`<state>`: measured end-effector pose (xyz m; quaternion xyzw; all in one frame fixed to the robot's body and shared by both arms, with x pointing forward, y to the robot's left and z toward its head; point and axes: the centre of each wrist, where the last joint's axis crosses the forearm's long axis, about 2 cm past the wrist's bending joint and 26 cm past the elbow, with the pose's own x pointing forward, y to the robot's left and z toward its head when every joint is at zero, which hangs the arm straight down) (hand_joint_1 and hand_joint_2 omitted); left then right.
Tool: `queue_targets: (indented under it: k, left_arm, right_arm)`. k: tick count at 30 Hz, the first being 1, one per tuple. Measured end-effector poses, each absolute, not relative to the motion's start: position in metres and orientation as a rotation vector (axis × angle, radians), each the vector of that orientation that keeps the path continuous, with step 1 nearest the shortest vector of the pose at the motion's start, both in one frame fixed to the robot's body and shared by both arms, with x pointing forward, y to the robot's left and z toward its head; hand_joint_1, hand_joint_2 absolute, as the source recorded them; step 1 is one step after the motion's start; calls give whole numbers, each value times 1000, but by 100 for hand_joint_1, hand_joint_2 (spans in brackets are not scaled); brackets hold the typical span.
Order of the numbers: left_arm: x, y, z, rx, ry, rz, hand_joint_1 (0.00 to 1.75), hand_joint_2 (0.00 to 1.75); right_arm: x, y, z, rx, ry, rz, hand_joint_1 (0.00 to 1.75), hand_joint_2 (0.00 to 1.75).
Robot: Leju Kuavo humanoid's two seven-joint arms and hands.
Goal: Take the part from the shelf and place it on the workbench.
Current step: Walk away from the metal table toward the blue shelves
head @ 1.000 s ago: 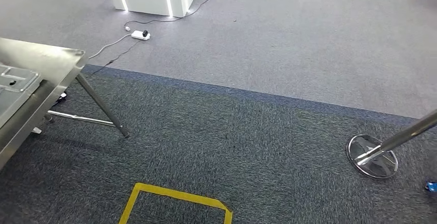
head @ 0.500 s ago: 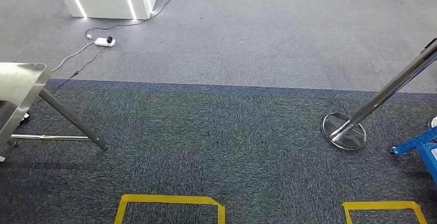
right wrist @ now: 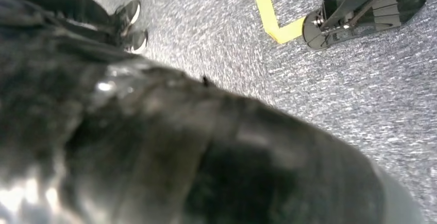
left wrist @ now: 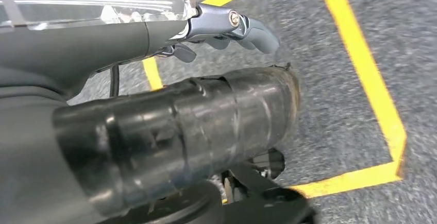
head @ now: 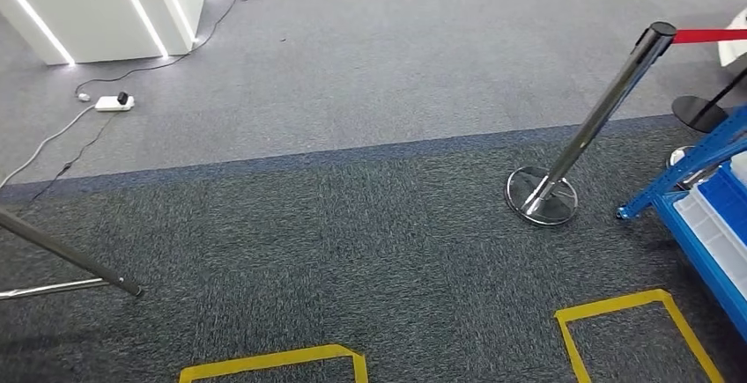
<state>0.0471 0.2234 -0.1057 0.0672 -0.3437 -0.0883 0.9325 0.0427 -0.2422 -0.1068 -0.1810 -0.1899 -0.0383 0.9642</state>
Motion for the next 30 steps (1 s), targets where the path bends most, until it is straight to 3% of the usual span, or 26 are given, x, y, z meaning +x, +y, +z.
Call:
queue_targets:
  k: [30]
  left_arm:
    - [48, 223, -106, 129, -709, -179, 0, 0]
  right_arm:
    - [43, -241, -107, -352, -384, -72, 0, 0]
